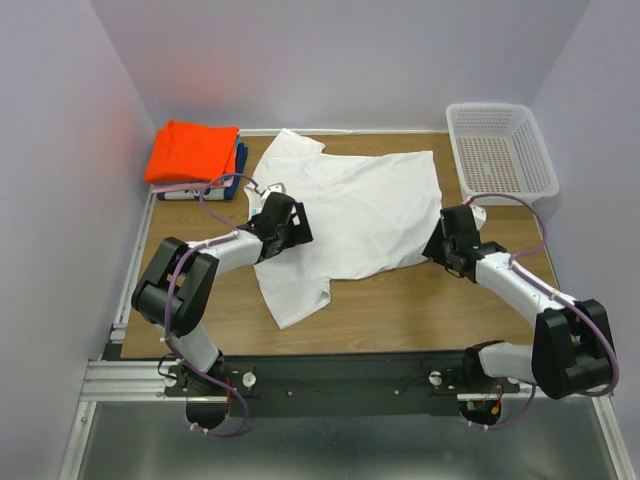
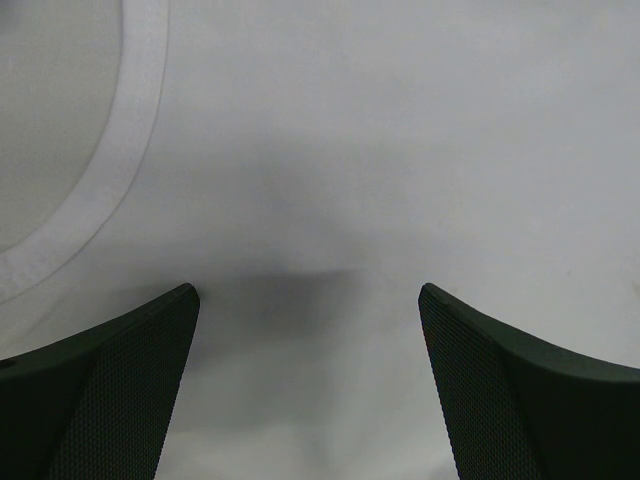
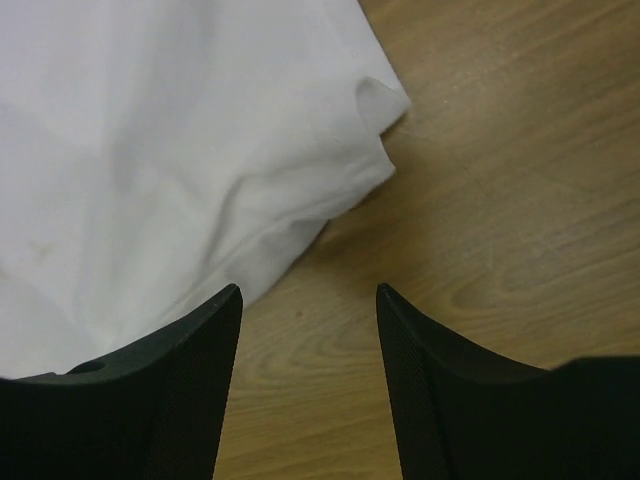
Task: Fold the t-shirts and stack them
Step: Flatten the tshirt out
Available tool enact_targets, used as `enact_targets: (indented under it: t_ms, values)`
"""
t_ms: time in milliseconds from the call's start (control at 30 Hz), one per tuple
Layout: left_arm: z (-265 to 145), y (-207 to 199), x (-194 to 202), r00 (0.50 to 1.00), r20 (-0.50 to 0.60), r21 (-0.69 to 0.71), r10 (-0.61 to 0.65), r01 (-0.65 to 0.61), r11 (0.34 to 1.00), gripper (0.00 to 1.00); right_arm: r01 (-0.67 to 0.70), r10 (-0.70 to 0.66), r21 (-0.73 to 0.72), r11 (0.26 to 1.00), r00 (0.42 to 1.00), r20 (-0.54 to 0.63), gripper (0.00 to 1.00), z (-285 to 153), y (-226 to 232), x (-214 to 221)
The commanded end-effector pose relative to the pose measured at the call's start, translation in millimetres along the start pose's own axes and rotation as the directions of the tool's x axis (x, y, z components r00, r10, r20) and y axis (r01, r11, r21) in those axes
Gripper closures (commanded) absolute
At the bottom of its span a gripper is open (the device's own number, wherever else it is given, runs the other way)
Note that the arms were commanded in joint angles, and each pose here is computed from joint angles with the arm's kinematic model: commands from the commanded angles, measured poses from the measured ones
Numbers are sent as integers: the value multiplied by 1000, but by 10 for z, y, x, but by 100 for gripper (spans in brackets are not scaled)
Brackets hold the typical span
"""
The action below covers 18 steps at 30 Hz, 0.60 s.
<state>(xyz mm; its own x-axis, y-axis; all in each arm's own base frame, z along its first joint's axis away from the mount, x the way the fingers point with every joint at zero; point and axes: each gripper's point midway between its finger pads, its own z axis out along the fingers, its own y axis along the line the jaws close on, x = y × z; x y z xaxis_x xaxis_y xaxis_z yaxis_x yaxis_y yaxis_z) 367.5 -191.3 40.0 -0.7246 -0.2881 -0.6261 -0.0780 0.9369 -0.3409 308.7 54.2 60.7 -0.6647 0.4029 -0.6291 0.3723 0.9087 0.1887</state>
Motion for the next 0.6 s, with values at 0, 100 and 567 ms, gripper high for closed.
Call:
enact_targets:
  t_ms: [0,100,567]
  values:
    - [58,-33,-46,1000,9,3,9,-9,1000,2,-20,17,70,997,999,31,39,-152,-258,50]
    - [74,-40,-40,1000,6,6,13,-13,1000,2,-21,17,85,996,999,39,43,-197,-336,88]
    - [113,-47,-26,1000,-3,7,23,-23,1000,2,-43,39,130,991,999,35,54,158,-204,-106]
